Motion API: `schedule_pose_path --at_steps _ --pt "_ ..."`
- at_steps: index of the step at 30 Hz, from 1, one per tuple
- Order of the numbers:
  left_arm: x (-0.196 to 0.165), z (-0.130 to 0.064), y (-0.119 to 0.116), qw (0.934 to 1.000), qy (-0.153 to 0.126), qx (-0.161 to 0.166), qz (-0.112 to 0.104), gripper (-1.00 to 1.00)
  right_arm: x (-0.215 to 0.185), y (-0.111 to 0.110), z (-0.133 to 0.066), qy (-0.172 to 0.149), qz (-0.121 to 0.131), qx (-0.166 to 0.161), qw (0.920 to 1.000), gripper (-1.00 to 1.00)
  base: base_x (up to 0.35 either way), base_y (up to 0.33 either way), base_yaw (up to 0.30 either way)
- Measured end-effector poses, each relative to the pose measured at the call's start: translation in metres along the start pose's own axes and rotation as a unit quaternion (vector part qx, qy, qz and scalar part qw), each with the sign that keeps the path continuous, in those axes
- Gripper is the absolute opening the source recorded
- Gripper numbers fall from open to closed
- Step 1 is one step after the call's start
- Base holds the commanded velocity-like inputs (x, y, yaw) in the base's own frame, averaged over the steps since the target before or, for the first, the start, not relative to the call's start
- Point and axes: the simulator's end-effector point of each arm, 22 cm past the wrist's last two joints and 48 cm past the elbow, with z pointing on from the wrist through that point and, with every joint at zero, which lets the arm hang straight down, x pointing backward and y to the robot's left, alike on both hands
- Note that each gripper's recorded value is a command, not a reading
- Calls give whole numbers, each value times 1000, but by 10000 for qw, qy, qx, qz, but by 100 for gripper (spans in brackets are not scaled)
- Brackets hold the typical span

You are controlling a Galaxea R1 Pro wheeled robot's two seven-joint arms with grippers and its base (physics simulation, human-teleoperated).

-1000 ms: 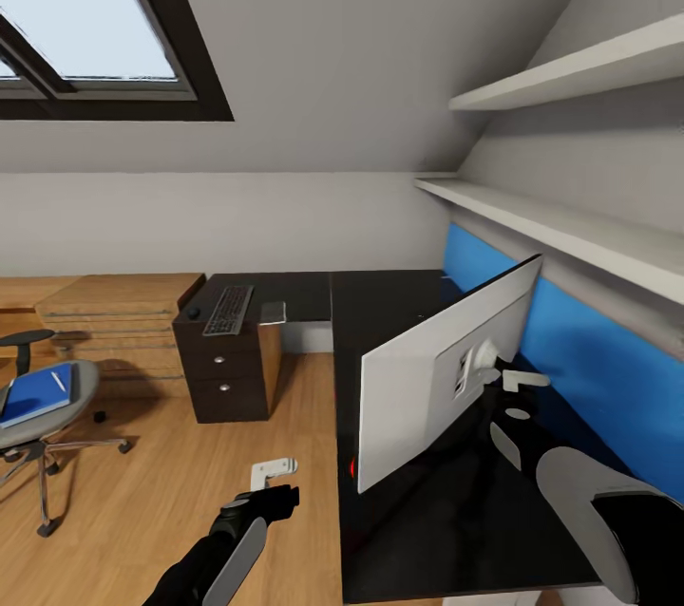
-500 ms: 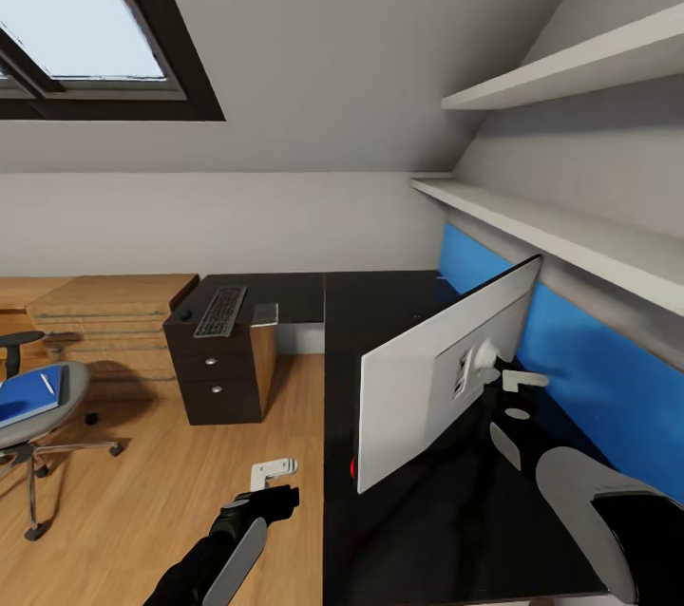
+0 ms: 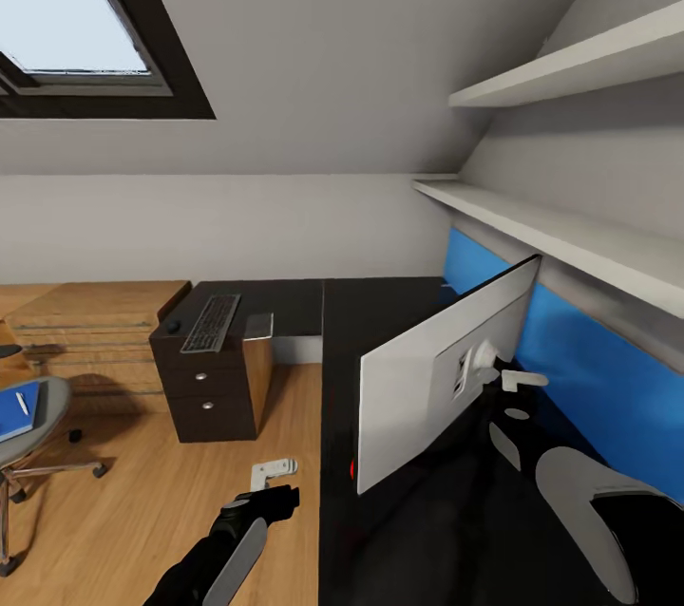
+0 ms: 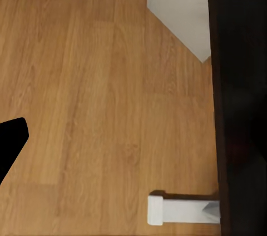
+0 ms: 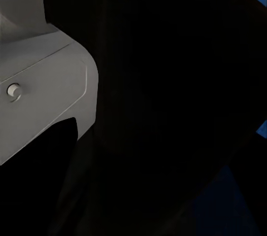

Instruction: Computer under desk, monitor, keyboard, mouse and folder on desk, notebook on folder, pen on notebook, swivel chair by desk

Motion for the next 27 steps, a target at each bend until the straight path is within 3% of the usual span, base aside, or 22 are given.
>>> schedule_pose_path --at_steps 16,24,27 --pt "0 0 0 10000 -1 -4 1 100 0 0 0 6 15 9 10000 -100 36 -21 0" --pt "0 0 -1 10000 -4 2 1 100 0 0 0 4 15 12 10000 -100 167 -165 0" --pt "0 0 -1 10000 -5 4 0 100 -2 5 0 -24 -104 -91 9999 -100 185 -172 0"
